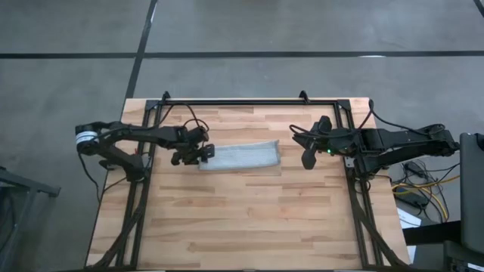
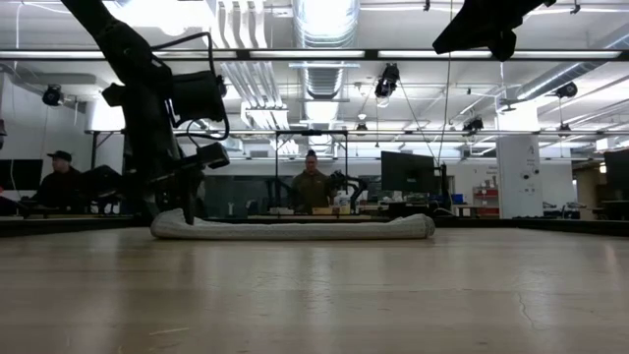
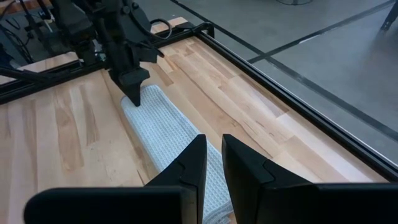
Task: Roll towel
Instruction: Roll the gray towel
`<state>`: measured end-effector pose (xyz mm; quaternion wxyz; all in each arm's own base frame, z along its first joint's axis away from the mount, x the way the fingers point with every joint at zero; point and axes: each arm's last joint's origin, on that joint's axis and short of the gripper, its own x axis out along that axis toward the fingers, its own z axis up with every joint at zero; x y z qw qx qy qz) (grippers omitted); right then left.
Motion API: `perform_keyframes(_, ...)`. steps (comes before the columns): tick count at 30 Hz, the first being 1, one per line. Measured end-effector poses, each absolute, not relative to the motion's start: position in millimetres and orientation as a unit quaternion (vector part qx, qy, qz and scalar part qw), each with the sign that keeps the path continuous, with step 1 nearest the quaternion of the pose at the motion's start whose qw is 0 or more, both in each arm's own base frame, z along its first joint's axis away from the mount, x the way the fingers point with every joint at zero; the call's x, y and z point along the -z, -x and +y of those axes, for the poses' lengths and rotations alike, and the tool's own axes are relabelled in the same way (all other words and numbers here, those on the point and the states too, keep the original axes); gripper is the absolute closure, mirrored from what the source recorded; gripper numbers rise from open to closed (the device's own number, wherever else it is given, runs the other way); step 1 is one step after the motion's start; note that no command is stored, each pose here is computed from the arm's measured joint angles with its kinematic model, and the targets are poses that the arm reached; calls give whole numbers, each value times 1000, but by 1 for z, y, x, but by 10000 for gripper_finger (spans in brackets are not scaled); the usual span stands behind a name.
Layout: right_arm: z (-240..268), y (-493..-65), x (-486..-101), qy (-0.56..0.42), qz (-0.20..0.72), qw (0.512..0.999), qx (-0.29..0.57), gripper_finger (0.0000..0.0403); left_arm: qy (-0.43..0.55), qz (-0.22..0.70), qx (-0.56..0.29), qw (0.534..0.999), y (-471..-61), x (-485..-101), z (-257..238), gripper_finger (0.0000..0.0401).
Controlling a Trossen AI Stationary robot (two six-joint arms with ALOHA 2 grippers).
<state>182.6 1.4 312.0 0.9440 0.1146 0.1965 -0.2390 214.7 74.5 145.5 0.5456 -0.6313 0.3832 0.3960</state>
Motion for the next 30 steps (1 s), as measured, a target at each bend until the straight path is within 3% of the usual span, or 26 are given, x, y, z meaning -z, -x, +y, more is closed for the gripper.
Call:
perform_keyframes(9,1,-183,-312,-114,197,944,239,353,620,387,-426,534,-207,-148,73,213)
perform_keyframes(21,1,-183,-312,-114,197,944,239,353,618,357,-406,570,-214,-150,76,213)
perform_keyframes(30,1,-183,-312,-114,197,944,239,353,623,370,-396,563,-217,-143,76,213)
